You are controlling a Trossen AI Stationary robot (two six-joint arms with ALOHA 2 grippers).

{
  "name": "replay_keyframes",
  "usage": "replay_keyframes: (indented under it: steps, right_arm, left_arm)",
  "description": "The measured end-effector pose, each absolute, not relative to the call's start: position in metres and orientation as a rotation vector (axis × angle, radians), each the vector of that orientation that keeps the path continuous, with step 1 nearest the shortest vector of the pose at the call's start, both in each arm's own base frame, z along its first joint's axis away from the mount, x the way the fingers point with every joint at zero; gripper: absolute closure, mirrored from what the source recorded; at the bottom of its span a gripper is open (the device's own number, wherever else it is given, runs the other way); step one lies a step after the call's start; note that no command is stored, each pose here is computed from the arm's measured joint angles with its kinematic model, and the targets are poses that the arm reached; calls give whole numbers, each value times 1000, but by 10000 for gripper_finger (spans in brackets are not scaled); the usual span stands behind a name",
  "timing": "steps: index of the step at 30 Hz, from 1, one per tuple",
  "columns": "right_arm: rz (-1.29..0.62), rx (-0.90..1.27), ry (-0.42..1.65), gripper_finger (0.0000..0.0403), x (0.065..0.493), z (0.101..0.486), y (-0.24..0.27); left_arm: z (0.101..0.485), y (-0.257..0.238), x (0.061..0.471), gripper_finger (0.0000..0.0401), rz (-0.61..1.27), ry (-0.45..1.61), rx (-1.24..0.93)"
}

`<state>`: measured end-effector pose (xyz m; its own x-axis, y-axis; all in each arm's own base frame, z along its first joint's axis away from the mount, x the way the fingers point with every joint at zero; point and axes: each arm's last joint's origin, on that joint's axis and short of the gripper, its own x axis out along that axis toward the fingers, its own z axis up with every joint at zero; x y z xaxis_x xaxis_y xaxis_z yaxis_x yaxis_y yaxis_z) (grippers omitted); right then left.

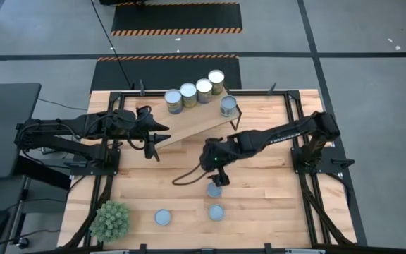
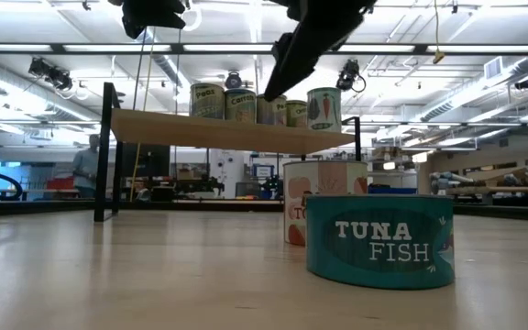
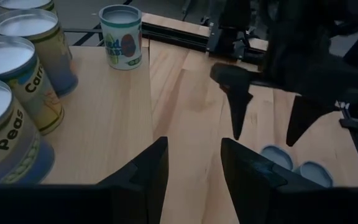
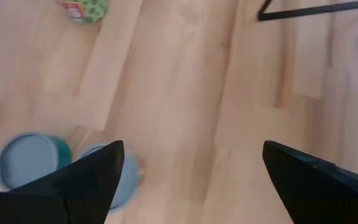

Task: Pick and place cans onto a shelf
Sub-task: Put the canned diced tomatoes on the shelf

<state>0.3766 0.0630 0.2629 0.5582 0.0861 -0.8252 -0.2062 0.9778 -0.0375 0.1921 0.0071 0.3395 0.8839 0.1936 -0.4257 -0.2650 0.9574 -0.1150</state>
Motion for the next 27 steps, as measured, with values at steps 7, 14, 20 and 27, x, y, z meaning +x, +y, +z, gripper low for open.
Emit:
replay_keyframes:
  steps: [7,14,20,27]
  right_arm:
    - [233,-180,1023,5,367,239,75]
    - [377,-221,934,6,362,213,90]
    - [445,-259,878,6,353,189,105]
    - [446,-259,807,6,347,172,106]
  left_arm:
    - [339,7,192,248,244,427,-187]
    - [339,7,192,248,244,428,-186]
    - [337,7,191,248,246,448,-185]
    - [335,7,190,248,248,470,-183]
